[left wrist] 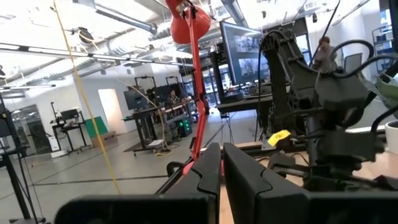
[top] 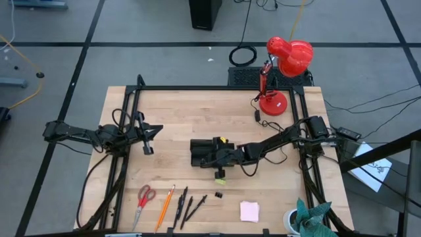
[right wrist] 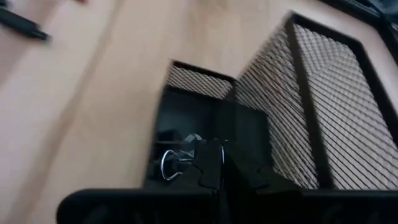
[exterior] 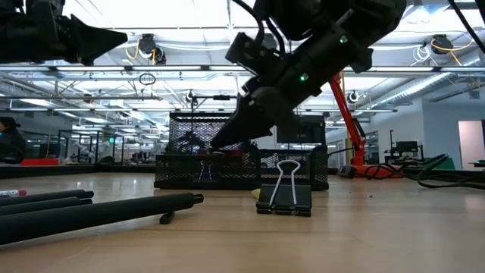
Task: Pick and place office supplies into organizer
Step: Put the black binder clip into the mesh desk organizer
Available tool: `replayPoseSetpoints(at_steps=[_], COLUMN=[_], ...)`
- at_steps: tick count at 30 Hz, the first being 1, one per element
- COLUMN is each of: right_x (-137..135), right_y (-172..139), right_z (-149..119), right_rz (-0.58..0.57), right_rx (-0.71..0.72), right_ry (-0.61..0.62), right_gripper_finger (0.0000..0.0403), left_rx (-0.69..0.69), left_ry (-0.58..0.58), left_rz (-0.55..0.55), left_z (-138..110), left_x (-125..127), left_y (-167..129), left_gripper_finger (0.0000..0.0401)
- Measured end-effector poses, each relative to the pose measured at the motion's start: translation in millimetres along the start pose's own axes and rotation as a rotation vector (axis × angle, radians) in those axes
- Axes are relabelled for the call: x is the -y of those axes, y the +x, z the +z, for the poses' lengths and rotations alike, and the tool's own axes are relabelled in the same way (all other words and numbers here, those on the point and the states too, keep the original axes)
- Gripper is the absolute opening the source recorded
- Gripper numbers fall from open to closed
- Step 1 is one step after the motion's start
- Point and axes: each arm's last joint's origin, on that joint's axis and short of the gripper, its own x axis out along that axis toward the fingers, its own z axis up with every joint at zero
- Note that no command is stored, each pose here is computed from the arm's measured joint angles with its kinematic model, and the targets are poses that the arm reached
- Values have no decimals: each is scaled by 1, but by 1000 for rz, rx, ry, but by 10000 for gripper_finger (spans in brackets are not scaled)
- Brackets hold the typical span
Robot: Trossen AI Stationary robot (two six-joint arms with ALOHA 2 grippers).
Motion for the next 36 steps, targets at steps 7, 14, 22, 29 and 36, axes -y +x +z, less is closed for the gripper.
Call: replayPoseSetpoints(at_steps=[7, 14, 22, 29, 36], right_x=[1, 0, 0, -7, -25], right_y=[0, 0, 0, -9, -48], right_z=[-1, -1, -1, 9, 38], right_rz=[-14, -12, -11, -1, 20], right_rx=[-10, -9, -8, 42, 178], right_ry=[2, 14, 25, -23, -81], right_gripper_finger=[2, 15, 48, 78, 104], left_rx=[15, 15, 15, 15, 13], left_ry=[-6, -10, -10, -11, -13], left_rz=[5, 1, 1, 1, 1], left_z=[2, 1, 1, 1, 1], left_x=[-1, 0, 0, 0, 0], left_y=[0, 0, 0, 0, 0], left_gripper_finger=[26, 26, 26, 26, 26])
